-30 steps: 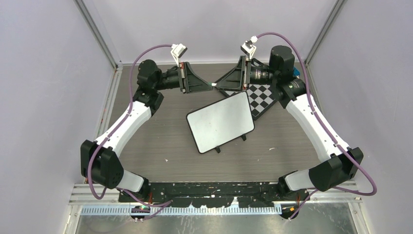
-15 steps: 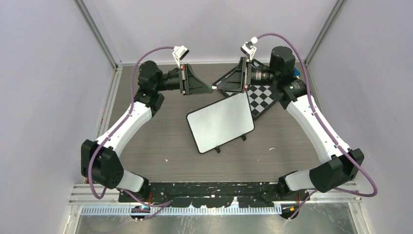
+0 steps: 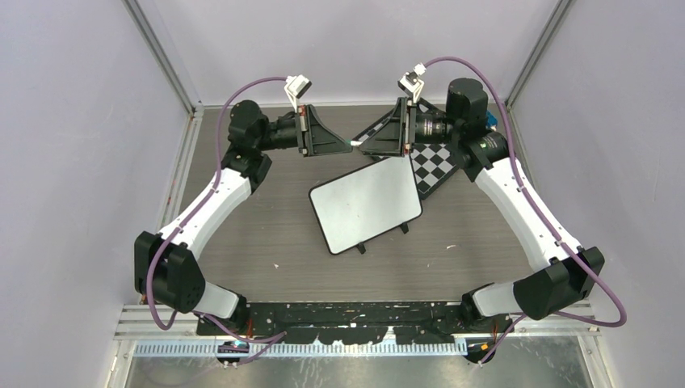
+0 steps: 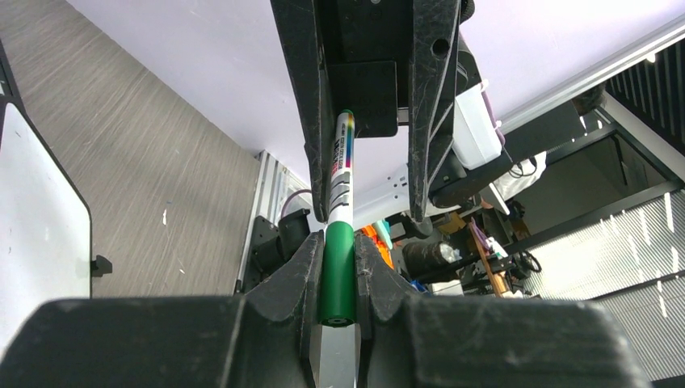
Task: Write a sentence on the whiteboard
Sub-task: Open the whiteboard marker, then place the pen cap at the center of the board.
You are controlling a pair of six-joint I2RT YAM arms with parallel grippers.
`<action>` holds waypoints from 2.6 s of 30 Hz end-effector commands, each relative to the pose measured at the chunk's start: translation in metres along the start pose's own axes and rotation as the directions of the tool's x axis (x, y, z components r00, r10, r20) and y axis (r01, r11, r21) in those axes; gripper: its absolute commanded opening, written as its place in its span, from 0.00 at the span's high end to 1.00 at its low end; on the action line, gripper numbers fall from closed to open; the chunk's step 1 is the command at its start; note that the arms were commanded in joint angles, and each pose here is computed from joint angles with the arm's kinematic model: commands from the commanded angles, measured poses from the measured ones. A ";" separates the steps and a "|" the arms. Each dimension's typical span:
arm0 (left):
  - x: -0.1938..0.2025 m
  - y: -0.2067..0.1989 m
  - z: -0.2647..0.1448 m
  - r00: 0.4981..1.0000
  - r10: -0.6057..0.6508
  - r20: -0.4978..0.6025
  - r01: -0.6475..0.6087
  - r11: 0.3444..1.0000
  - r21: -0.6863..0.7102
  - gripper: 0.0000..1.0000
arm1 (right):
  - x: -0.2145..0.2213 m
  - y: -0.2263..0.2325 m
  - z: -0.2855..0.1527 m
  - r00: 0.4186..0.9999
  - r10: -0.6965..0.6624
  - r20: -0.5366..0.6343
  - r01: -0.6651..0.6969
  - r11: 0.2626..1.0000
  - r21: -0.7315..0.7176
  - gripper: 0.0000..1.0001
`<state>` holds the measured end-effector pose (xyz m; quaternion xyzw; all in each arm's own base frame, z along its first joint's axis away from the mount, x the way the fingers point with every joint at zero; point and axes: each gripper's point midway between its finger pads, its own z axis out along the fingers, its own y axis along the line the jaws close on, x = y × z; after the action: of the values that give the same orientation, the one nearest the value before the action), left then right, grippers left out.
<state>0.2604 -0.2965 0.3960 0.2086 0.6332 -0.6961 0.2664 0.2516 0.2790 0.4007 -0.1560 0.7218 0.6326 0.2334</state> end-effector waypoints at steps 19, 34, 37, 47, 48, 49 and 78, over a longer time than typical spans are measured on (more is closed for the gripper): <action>0.015 -0.008 0.015 0.996 0.061 -0.065 -0.060 0.998 0.028 1.00 | 0.000 0.021 0.000 0.998 -0.068 0.008 0.068 0.997 -0.030 0.81; -0.043 0.027 -0.082 0.980 0.103 0.173 -0.079 0.987 -0.140 1.00 | -0.022 -0.003 -0.036 0.993 -0.056 0.105 0.051 0.997 0.054 1.00; -0.052 0.046 -0.122 0.967 0.116 0.225 -0.066 0.973 -0.220 1.00 | -0.026 -0.012 -0.049 0.990 -0.054 0.130 0.045 0.996 0.075 1.00; 0.027 0.162 -0.257 0.994 0.054 -0.099 -0.113 0.517 -0.848 1.00 | 0.016 -0.069 -0.089 0.985 -0.167 -0.030 0.163 0.878 0.449 1.00; 0.038 0.172 -0.271 0.990 0.023 -0.141 -0.136 0.458 -0.878 1.00 | 0.018 -0.075 -0.093 0.983 -0.178 -0.038 0.174 0.857 0.486 1.00; 0.049 0.182 -0.285 0.985 -0.017 -0.171 -0.150 0.398 -0.905 1.00 | 0.020 -0.080 -0.097 0.979 -0.196 -0.050 0.193 0.836 0.513 1.00; 0.193 0.298 -0.360 0.725 -0.519 -0.453 -0.429 0.174 -0.886 0.92 | -0.017 -0.159 -0.161 0.957 -0.285 -0.056 0.177 0.417 0.892 1.00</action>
<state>0.2821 0.0247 0.0158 0.1849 0.9809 -0.0047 0.0608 0.3071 0.0990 0.2710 -0.0670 0.9189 0.1544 0.3568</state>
